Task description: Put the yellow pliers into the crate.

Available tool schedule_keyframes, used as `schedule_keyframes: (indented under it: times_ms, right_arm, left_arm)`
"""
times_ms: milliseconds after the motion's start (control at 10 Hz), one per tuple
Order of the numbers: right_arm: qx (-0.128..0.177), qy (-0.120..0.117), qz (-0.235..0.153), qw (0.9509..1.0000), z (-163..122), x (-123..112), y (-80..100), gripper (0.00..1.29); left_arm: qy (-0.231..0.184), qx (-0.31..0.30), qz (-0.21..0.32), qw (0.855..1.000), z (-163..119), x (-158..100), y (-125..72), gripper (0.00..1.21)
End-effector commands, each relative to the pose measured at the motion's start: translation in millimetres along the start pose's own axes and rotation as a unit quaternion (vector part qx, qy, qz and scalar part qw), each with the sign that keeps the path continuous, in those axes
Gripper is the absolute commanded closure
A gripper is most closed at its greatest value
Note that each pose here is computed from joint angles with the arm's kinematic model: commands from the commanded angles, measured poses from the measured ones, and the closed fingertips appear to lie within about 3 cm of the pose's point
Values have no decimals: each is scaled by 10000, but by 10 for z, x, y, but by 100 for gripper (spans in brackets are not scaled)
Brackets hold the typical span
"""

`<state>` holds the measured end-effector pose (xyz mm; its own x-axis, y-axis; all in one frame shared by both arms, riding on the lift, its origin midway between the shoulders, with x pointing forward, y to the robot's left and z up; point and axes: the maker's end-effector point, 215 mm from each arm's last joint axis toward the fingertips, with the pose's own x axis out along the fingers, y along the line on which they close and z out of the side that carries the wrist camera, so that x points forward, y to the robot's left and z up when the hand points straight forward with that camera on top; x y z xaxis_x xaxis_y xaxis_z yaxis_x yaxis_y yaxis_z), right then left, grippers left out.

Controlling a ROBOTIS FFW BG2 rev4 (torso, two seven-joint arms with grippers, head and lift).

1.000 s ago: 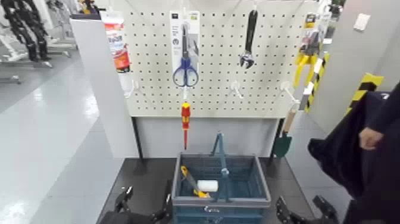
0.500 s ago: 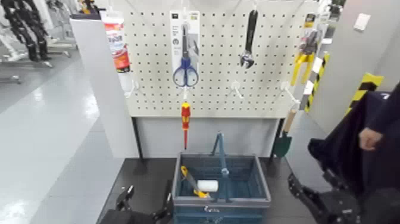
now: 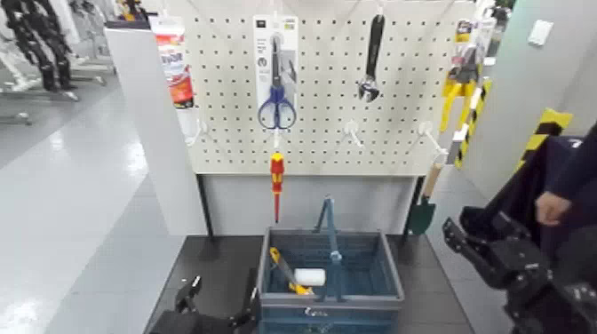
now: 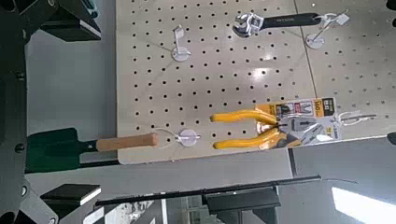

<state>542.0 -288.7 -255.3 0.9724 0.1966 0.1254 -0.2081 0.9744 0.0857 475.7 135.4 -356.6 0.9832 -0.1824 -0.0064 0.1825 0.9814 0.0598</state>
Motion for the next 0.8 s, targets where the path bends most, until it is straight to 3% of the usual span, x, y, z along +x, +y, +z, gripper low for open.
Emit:
schedule_keyframes:
  times_ms: [100, 300, 800]
  right_arm:
    - [-232, -129, 70, 9996, 349, 200, -192, 15]
    - [-440, -167, 150, 9988, 564, 342, -305, 15]
    - [-565, -371, 393, 9969, 975, 674, -490, 15]
  left_arm:
    - [2, 10, -48, 10000, 5, 12, -24, 22]
    - [-3, 10, -64, 10000, 13, 21, -31, 22]
    - [-10, 4, -118, 9999, 31, 45, -75, 22]
